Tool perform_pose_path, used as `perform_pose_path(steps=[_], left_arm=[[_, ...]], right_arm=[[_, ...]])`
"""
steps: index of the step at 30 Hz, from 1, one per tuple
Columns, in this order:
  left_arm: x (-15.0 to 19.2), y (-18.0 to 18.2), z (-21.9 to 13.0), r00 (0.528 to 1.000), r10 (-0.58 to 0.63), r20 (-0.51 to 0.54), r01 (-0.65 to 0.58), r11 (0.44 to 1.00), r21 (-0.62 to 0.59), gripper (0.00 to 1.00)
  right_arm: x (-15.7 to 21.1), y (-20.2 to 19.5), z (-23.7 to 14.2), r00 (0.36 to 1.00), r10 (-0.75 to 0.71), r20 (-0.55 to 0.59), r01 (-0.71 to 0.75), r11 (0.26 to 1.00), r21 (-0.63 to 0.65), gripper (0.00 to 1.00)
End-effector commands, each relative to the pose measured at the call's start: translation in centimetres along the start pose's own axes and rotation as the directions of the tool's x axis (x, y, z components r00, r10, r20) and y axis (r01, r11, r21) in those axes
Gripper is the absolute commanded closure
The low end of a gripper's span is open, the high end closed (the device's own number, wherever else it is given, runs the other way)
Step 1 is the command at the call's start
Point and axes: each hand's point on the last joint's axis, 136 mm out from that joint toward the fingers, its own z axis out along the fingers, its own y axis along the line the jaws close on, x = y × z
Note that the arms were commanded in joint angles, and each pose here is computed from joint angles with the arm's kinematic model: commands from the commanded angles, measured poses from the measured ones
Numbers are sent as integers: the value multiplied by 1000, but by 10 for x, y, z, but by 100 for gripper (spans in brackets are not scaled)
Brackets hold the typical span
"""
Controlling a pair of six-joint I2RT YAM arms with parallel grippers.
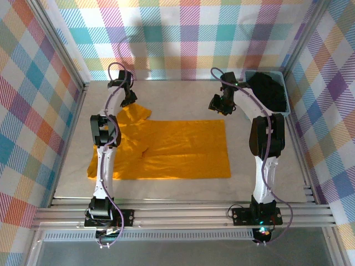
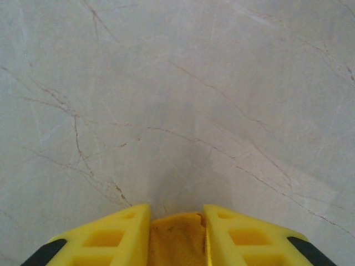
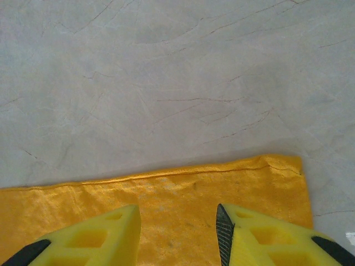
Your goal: Fold and stack the t-shirts
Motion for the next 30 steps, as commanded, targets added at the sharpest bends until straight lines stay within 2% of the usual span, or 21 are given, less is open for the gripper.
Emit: perform_pose_path(steps=[1,9,11,16,18,24,30], left_arm=[[12,4,3,999,18,-39,-20,999,-33,75],[8,9,-10,1000,3,-27,-5,998,-64,100],[1,9,-19,1000,-7,-5,6,998,-64,100],[-14,5,-46,998,-34,50,37,998,-51,100],[-17,3,-55,997,-43,59,46,998,-37,100],[-14,2,-67,998,-50,45,51,998,-21,100],[-9,1,-74,998,-63,29,63,998,-7,100]], right_arm=[[-4,9,-15,1000,6,22,-5,999,-35,58],[-2,1,-10,1000,10,16,-10,1000,0,58],[-2,-6,-7,1000,21,14,-21,999,39,59],[-2,-47,1,997,82,11,-82,960,269,59],[-2,-54,6,996,91,2,-87,946,313,59],[0,-66,26,993,115,-27,-97,923,374,60],[5,-67,44,991,125,-53,-98,927,363,60]])
